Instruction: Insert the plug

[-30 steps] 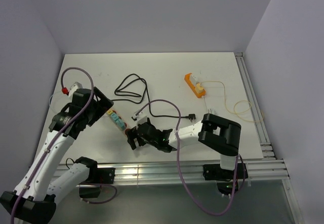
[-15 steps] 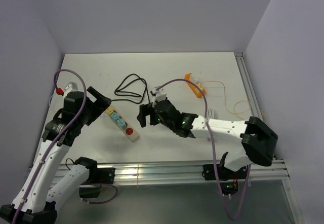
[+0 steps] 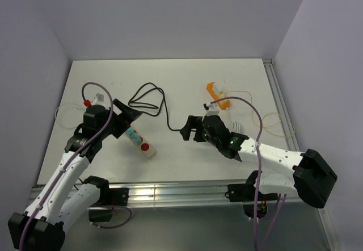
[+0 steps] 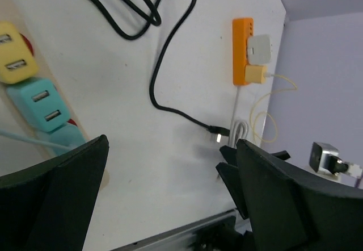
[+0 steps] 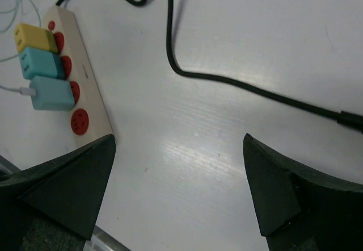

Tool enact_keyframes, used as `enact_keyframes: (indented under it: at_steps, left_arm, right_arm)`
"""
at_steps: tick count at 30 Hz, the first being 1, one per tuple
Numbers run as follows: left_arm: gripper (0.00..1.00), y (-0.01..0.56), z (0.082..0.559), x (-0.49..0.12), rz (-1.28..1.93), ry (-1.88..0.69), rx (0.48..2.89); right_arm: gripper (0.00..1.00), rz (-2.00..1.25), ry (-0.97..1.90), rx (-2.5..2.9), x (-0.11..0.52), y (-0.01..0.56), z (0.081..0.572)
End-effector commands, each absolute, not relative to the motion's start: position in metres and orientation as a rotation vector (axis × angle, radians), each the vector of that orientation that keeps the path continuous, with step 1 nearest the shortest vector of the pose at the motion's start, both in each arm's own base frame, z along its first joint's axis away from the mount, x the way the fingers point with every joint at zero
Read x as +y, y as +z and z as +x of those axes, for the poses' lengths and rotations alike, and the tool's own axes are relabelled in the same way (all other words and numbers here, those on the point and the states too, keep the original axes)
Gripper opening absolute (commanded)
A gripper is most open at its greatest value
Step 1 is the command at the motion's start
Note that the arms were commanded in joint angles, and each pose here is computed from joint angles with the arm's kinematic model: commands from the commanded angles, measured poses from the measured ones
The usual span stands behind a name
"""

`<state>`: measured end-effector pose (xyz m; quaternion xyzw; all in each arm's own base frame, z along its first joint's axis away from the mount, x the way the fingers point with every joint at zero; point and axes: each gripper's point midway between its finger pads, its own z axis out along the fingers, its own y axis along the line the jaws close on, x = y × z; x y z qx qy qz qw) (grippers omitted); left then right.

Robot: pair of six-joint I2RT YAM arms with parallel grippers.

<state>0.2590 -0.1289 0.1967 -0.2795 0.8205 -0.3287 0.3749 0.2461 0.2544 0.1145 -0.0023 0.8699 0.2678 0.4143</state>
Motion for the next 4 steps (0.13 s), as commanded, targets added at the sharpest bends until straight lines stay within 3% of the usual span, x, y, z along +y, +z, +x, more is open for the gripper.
enact_keyframes:
  at_steps: [1, 4]
  left_arm:
    - [0.99, 0.223, 0.265, -0.163, -0.6, -1.156, 1.982]
    - [1.0, 0.233, 0.255, -0.186, -0.548, -1.449, 1.883]
  right_arm:
    - [1.0, 0.055, 0.783, 2.171, 0.244, 0.108, 0.231]
    - [1.0, 0.096, 0.913, 2.053, 0.236, 0.116, 0.228]
